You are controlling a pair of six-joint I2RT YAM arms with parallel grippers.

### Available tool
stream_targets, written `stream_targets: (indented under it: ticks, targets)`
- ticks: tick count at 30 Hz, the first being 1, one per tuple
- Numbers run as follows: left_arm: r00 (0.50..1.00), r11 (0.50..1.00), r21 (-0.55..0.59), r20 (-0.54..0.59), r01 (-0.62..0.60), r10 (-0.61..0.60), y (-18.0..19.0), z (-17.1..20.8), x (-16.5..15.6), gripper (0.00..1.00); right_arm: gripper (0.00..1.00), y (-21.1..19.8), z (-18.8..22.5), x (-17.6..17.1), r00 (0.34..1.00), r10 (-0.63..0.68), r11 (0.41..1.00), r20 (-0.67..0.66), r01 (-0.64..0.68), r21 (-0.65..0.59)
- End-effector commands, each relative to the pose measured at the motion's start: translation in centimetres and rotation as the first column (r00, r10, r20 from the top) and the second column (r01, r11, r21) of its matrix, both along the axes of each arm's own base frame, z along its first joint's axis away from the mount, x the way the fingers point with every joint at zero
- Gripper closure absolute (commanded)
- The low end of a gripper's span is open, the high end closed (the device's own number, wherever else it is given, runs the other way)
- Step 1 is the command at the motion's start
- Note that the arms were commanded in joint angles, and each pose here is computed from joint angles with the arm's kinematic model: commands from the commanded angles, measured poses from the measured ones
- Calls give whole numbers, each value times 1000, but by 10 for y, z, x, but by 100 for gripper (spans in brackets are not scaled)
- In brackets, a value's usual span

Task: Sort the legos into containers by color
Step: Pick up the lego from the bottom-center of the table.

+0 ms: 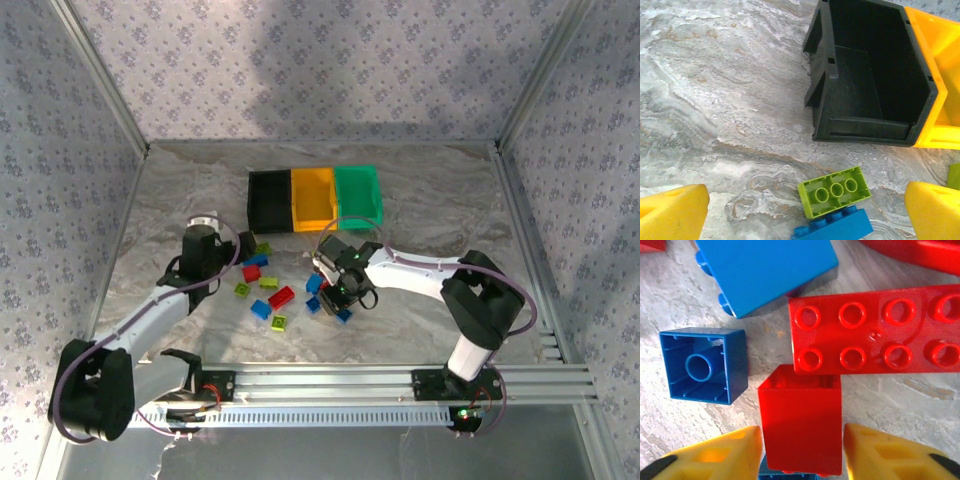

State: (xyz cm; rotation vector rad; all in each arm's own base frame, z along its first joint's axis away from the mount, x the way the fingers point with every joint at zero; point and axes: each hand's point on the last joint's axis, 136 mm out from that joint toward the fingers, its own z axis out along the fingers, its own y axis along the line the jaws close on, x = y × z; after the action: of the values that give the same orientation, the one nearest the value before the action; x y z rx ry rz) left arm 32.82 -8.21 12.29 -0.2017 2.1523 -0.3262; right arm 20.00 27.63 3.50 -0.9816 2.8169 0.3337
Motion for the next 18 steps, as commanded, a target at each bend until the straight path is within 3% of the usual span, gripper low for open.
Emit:
stream_targets:
  ticks: [1, 11, 18]
  targets:
    - [998, 999, -3, 49, -47, 48, 8, 12, 5, 0, 57, 0, 8, 1, 1000, 5, 1000, 6, -5, -10]
    - [997, 997, 3, 24, -73, 73, 13, 9, 5, 0, 63, 9, 41, 17, 996, -4, 997, 87, -2, 72]
    - [984, 984, -14, 0, -180, 180, 36, -1, 3, 0, 63, 56, 95, 68, 976, -58, 960, 209, -2, 279]
